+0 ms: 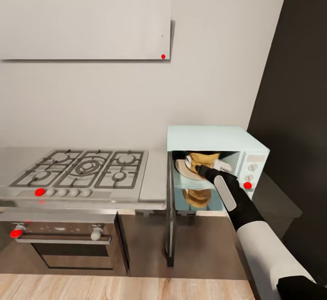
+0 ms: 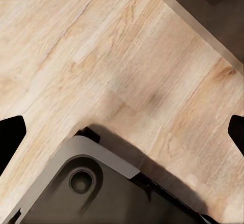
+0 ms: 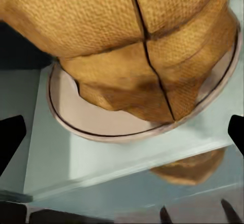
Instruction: In the kitchen, take the popcorn bag from the countertop, put it into the microwave, and heat it until the popcorn is cooked so the cooked popcorn ends up inside the bag.
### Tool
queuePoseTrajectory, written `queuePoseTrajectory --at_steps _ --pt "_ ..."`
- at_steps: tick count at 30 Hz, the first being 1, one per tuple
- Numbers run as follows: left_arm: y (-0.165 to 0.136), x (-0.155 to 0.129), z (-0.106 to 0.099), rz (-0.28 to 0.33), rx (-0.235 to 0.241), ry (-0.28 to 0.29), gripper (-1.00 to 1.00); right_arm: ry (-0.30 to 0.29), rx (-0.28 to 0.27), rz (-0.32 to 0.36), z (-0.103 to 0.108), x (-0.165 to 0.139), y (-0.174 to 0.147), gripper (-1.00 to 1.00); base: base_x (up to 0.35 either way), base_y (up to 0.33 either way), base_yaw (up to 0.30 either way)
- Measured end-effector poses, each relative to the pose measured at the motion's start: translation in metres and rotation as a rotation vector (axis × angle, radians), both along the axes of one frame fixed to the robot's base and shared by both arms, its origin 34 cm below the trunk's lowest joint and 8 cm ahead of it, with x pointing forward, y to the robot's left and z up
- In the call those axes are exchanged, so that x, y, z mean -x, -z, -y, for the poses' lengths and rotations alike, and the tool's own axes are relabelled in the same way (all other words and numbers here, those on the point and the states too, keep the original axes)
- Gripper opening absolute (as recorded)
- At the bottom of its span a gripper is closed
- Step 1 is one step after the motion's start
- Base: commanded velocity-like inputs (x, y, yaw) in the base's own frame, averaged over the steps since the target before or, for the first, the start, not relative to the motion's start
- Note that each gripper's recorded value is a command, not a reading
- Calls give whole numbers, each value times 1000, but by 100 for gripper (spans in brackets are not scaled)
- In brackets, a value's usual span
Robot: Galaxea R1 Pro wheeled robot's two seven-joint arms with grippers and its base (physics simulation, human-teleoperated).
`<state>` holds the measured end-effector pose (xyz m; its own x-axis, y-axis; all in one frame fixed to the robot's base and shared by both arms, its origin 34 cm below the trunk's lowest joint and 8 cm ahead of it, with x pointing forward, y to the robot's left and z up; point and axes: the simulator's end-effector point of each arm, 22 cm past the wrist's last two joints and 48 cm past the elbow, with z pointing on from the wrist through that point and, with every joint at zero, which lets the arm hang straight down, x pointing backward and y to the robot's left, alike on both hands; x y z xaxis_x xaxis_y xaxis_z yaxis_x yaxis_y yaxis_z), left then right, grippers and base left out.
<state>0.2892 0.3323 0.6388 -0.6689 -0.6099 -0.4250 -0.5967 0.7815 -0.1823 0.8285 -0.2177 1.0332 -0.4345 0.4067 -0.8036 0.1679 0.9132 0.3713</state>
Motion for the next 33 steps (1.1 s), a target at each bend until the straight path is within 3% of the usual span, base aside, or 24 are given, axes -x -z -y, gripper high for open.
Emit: queuePoseTrajectory --at_steps 7,13,18,20,23,25,26,27,30,31,32,33 --pt "-5 -10 2 18 2 8 100 0 12 13 8 5 -6 100 -345 -23 0" --pt "-13 -37 10 27 38 28 100 -51 99 79 40 58 -41 100 -345 -78 0" --pt "-39 -86 14 72 74 62 100 -72 128 73 43 105 -22 100 -346 -87 0" --pt "-68 -123 10 129 75 88 100 -88 143 47 41 118 -7 100 -345 -108 0" --pt "-102 -179 15 187 102 122 100 -179 182 3 10 137 20 100 -216 -58 0" --pt "-130 -222 19 249 116 142 100 -218 214 -22 2 148 35 100 -40 -10 0" --pt "-163 -261 19 281 133 188 100 -234 228 -50 2 159 51 100 -6 -2 0" --pt "-220 -331 25 398 139 218 100 -236 234 -70 4 166 61 100 -4 -1 0" --pt "-271 -390 63 464 150 321 100 -275 239 -173 -2 208 110 100 -1 0 0" --pt "-298 -416 87 488 154 380 100 -320 241 -241 -15 242 142 100 0 0 0" --pt "-310 -429 120 489 167 434 100 -350 256 -297 -18 270 166 100 0 0 0" --pt "-312 -434 140 480 175 464 100 -366 270 -322 -16 283 177 100 0 0 0"
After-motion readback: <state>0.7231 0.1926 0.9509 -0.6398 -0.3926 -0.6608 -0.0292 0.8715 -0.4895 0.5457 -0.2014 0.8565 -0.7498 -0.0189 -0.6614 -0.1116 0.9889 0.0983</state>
